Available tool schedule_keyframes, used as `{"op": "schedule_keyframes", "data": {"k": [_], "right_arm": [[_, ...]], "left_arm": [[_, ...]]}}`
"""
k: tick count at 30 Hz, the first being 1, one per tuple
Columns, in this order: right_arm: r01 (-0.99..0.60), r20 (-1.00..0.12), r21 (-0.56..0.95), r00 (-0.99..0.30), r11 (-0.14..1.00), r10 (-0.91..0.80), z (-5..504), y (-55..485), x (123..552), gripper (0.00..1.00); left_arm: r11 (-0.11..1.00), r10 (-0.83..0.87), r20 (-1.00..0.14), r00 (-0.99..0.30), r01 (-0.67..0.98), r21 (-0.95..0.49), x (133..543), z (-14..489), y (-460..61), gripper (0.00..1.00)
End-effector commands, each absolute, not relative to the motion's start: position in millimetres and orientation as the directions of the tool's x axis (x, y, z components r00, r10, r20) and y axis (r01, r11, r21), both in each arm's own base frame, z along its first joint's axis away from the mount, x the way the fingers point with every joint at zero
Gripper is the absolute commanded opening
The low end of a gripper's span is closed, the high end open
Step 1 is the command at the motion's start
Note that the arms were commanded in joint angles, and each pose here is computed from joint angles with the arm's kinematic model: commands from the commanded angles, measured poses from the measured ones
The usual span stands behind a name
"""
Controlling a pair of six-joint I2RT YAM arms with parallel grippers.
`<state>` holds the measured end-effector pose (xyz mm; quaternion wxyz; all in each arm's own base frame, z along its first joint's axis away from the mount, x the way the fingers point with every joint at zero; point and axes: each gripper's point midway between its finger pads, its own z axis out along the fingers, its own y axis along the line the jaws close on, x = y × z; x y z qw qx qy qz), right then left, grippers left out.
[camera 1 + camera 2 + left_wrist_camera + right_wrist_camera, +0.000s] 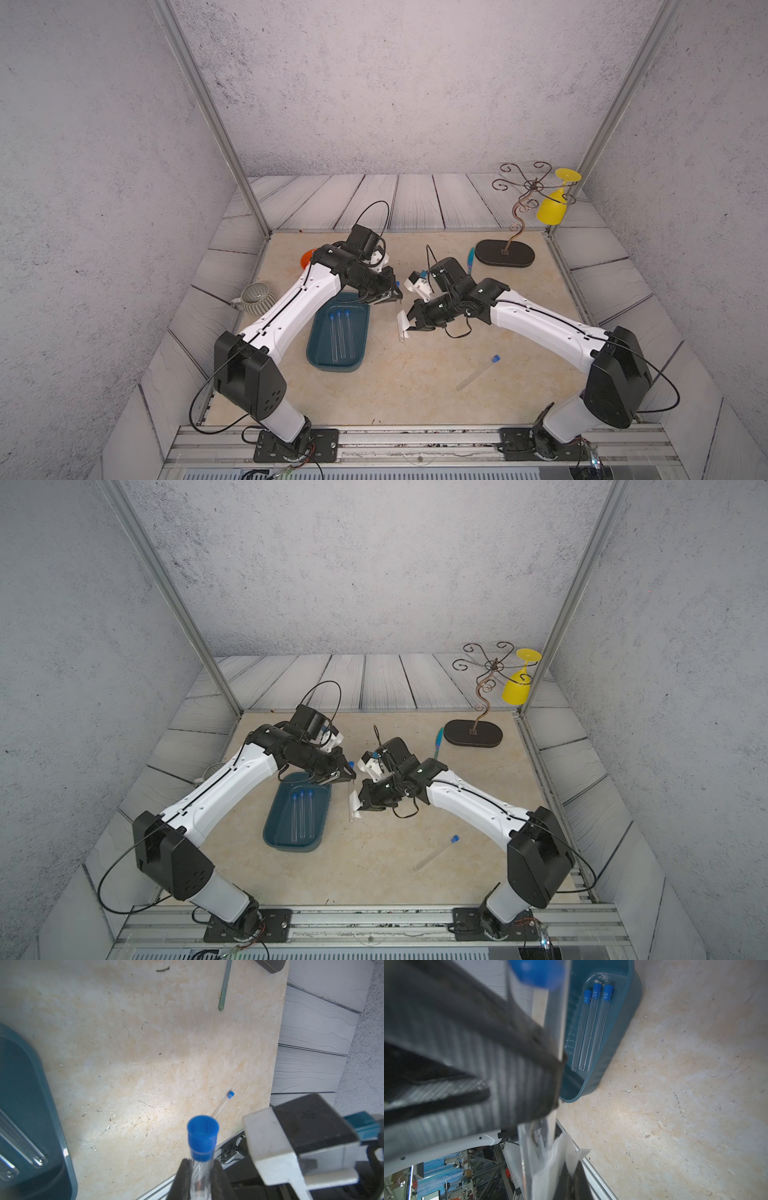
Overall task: Wipe the exteriors of test tubes
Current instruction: Wipe the dirt from the test tube.
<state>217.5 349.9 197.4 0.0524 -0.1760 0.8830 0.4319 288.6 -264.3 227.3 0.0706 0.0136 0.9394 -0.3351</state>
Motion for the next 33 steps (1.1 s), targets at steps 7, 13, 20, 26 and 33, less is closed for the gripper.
{"op": "schedule_keyframes", "data": {"k": [7, 13, 20, 26, 33], "right_arm": [[-0.385, -0.274, 0.781, -0.918, 0.492, -0.285, 228.4, 340.2, 190.7, 0.06], [-0.391, -0.267, 0.783, -0.914, 0.483, -0.307, 231.4, 337.2, 181.4, 0.05], [-0.400, -0.275, 0.716, -0.915, 0.572, -0.296, 222.9, 332.3, 196.4, 0.05], [-0.381, -0.259, 0.668, -0.924, 0.639, -0.280, 206.9, 330.1, 218.3, 0.05], [-0.349, -0.188, 0.660, -0.934, 0.665, -0.304, 179.2, 341.9, 229.5, 0.04]], "left_arm": [[0.781, -0.011, -0.179, -0.984, 0.103, -0.615, 300.1, 229.5, -265.3, 0.16], [0.786, -0.007, -0.183, -0.983, 0.108, -0.608, 302.5, 228.2, -265.4, 0.16], [0.776, -0.008, -0.173, -0.985, 0.103, -0.622, 294.6, 233.4, -264.1, 0.16], [0.756, -0.017, -0.172, -0.985, 0.100, -0.647, 285.2, 245.7, -263.1, 0.16], [0.724, -0.033, -0.195, -0.980, 0.111, -0.681, 280.4, 269.5, -264.1, 0.16]]}}
